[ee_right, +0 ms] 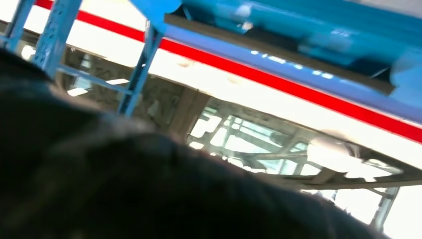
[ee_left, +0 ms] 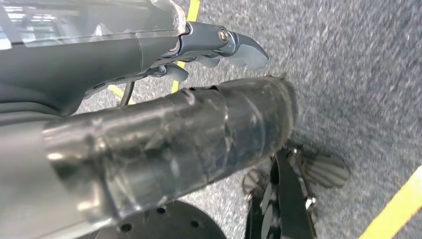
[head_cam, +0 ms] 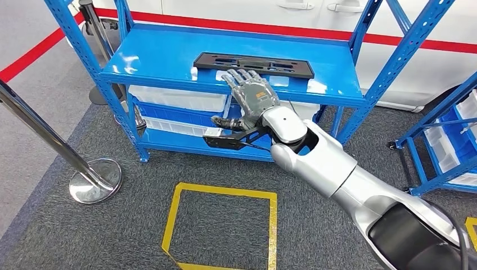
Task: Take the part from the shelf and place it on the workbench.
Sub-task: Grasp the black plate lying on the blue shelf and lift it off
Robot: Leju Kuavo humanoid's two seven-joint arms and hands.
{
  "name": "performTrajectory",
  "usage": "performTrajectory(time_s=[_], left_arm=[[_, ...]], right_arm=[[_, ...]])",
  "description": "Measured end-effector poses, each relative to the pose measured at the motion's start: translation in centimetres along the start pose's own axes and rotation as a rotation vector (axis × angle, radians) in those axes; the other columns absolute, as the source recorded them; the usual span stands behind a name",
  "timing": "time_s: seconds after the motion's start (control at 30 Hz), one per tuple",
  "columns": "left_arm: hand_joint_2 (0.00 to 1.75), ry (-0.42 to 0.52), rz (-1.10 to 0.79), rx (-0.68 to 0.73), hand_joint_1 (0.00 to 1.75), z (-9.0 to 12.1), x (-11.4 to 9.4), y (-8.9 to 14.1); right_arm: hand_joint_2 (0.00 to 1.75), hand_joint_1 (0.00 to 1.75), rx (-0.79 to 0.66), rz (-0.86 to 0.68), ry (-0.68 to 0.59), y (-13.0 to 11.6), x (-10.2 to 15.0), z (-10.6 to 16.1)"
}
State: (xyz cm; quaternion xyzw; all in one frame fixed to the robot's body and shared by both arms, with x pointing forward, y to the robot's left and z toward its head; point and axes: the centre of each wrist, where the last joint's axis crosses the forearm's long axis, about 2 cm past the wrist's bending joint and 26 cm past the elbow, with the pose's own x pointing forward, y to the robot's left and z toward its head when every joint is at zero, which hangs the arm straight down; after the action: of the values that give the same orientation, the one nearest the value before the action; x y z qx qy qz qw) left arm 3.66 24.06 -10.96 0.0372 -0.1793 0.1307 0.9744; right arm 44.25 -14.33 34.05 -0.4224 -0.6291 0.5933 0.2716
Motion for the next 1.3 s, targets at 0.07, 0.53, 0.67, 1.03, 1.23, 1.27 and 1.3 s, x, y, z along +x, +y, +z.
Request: performTrajectory(time_s=[0.07, 0.53, 0.67, 1.03, 1.23, 1.27, 1.3], left_arm=[[0.0, -0.001, -0.006, 0.005, 0.0, 0.0, 0.0, 0.0], [0.0, 0.011, 0.026, -0.004, 0.0, 0.0, 0.1, -0.1], [0.0, 0.016, 0.034, -0.005, 0.0, 0.0, 0.1, -0.1], [0.0, 0.021, 0.044, -0.001, 0.0, 0.0, 0.1, 0.0], [0.0, 0.021, 0.051, -0.001, 0.0, 0.0, 0.0, 0.0], [0.0, 0.02, 0.051, -0.001, 0.0, 0.0, 0.0, 0.0], [0.0, 0.019, 0.052, -0.001, 0.0, 0.0, 0.1, 0.0]], right_arm=[[0.0, 0.0, -0.001, -0.002, 0.013, -0.2, -0.6, 0.1], [0.0, 0.0, -0.017, 0.013, 0.033, -1.3, -1.8, 0.1], [0.0, 0.0, -0.012, 0.01, 0.024, -1.3, -1.5, 0.0], [0.0, 0.0, -0.012, 0.01, 0.015, -1.5, -1.3, -0.1], [0.0, 0.0, -0.001, 0.01, 0.014, -1.1, -1.3, -0.1], [0.0, 0.0, -0.001, 0.011, 0.015, -1.1, -1.3, -0.1], [0.0, 0.0, -0.001, 0.011, 0.015, -1.1, -1.3, -0.1]])
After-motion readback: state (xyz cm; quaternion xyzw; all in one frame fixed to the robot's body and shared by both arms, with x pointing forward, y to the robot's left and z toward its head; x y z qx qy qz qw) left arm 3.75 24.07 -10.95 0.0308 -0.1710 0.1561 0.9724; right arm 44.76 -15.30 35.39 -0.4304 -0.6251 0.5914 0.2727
